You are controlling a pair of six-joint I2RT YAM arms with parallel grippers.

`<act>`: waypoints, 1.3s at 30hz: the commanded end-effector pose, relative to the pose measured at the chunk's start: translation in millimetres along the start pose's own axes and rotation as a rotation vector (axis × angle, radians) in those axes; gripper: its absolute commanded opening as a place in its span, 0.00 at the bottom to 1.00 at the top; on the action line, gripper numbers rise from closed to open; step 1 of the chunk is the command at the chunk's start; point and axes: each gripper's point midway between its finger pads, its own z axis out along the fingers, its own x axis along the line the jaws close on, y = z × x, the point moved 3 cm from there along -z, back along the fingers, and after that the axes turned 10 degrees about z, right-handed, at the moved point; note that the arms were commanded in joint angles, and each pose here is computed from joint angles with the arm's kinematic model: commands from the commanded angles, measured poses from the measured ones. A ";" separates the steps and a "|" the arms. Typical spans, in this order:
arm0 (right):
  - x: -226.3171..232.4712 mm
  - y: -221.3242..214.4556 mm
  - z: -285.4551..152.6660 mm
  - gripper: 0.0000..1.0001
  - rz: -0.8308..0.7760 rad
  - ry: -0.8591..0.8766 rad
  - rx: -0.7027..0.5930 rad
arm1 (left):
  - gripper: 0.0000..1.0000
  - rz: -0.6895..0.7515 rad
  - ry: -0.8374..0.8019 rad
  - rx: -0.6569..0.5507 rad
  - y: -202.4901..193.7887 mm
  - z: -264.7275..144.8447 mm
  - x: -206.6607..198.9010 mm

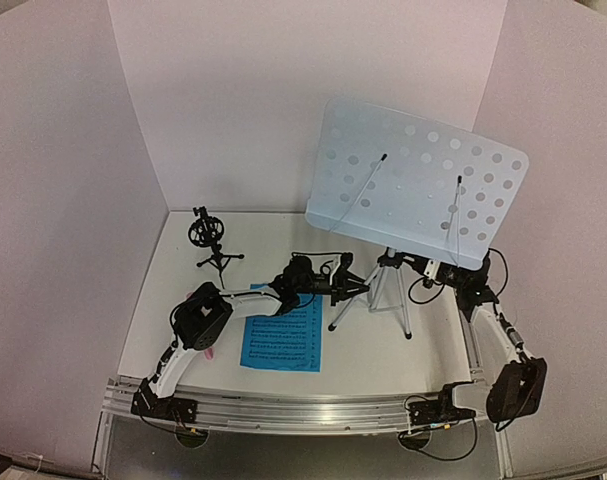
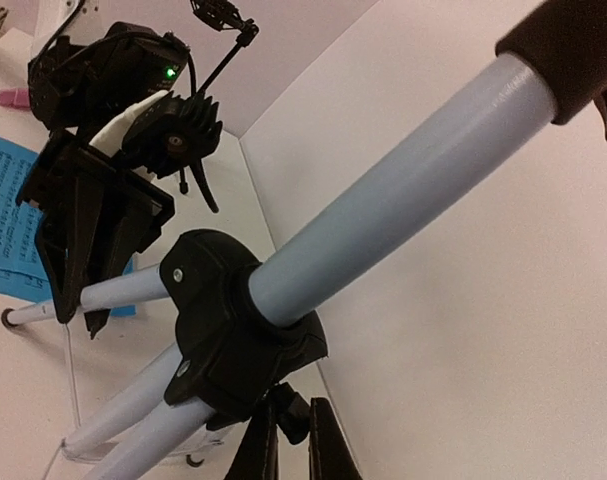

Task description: Set up the instrument practice props

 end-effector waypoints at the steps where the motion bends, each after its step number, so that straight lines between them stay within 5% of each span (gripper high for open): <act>1: 19.3 1.4 3.9 0.02 0.313 0.120 0.014 | 0.00 0.029 0.036 0.036 -19.3 -2.8 11.6; 39: 20.8 18.6 3.5 0.02 1.409 0.410 0.091 | 0.00 0.155 0.003 0.049 -23.6 -8.1 7.4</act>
